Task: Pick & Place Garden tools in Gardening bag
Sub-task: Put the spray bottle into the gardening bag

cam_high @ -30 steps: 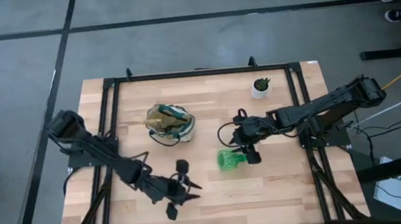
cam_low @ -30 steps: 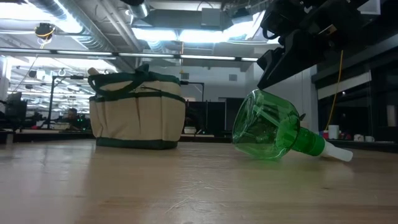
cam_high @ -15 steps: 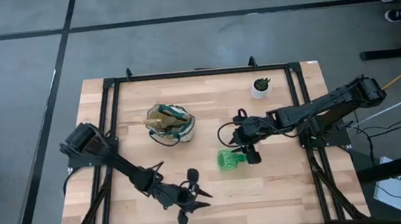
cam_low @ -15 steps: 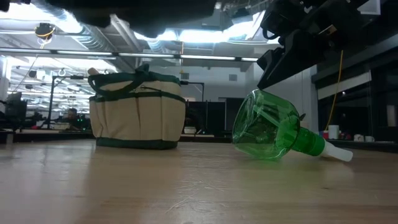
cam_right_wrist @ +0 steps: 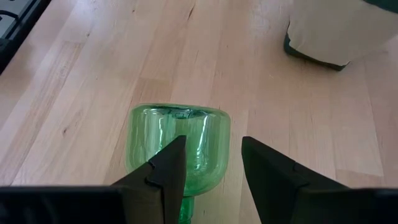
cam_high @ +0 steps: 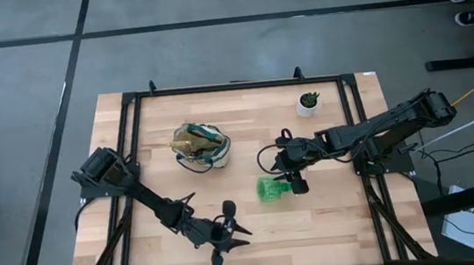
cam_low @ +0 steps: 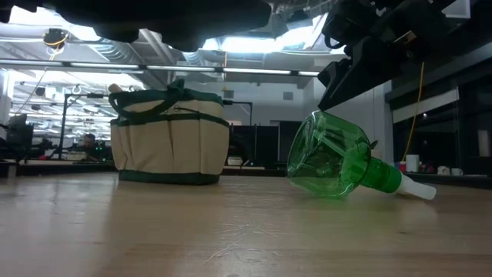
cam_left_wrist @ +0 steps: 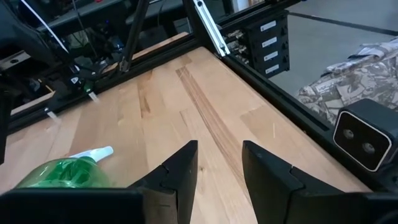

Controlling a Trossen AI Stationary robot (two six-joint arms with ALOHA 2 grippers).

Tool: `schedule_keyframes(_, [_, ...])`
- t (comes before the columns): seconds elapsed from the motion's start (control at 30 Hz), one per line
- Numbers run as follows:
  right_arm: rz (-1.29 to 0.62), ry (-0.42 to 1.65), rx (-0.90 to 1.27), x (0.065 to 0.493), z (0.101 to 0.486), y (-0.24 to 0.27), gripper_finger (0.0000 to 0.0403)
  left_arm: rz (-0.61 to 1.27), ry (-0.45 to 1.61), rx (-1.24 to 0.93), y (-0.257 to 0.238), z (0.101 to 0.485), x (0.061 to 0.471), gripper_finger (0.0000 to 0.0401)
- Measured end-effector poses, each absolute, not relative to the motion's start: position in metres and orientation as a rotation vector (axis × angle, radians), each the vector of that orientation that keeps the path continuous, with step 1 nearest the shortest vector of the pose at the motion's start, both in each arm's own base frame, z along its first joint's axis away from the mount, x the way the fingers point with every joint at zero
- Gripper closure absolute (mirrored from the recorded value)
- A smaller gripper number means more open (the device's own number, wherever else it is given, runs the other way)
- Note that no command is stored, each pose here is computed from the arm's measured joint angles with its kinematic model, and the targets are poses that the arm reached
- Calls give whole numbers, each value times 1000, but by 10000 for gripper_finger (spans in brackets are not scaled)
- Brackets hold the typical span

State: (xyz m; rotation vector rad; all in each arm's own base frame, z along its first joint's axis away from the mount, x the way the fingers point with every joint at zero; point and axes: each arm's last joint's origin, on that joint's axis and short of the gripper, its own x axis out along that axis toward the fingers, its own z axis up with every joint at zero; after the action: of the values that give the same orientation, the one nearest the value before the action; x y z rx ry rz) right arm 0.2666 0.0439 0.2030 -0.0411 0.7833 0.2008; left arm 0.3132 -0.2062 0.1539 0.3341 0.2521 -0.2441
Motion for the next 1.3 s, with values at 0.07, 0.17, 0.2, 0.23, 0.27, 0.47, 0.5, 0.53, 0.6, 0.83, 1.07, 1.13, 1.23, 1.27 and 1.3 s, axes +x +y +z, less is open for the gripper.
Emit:
schedule_keyframes(0.07, [201, 783, -41, 267, 203, 44, 245, -238, 252, 335, -206, 154, 313, 279])
schedule_keyframes(0.17, [201, 783, -41, 267, 203, 44, 245, -230, 254, 335, -205, 154, 314, 279])
schedule_keyframes(0.2, [201, 783, -41, 267, 203, 44, 245, -228, 254, 335, -204, 154, 314, 279])
schedule_keyframes(0.23, [201, 783, -41, 267, 203, 44, 245, -225, 257, 336, -203, 154, 315, 280])
schedule_keyframes(0.27, [201, 783, -41, 267, 203, 44, 245, -220, 261, 338, -202, 153, 315, 281])
schedule_keyframes(0.47, [209, 781, -61, 267, 203, 44, 245, -166, 286, 342, -198, 151, 316, 282])
schedule_keyframes(0.5, [218, 779, -85, 267, 203, 44, 245, -150, 286, 344, -198, 151, 316, 283])
schedule_keyframes(0.53, [231, 779, -117, 266, 203, 44, 245, -135, 286, 347, -198, 152, 316, 283])
schedule_keyframes(0.6, [253, 777, -171, 266, 202, 44, 245, -92, 281, 355, -199, 153, 314, 283])
schedule_keyframes(0.83, [264, 766, -197, 267, 203, 44, 245, 36, 323, 470, -205, 163, 298, 282])
schedule_keyframes(1.07, [261, 721, -175, 270, 206, 45, 245, 49, 330, 463, -206, 164, 296, 281])
schedule_keyframes(1.13, [257, 713, -168, 270, 207, 45, 245, 46, 338, 456, -205, 163, 296, 281])
schedule_keyframes(1.23, [215, 830, -127, 264, 201, 41, 245, 44, 343, 449, -205, 162, 296, 284])
schedule_keyframes(1.27, [183, 887, -107, 260, 198, 39, 244, 44, 348, 451, -205, 162, 296, 285])
schedule_keyframes(1.3, [149, 945, -92, 256, 195, 37, 244, 43, 352, 454, -205, 161, 296, 285])
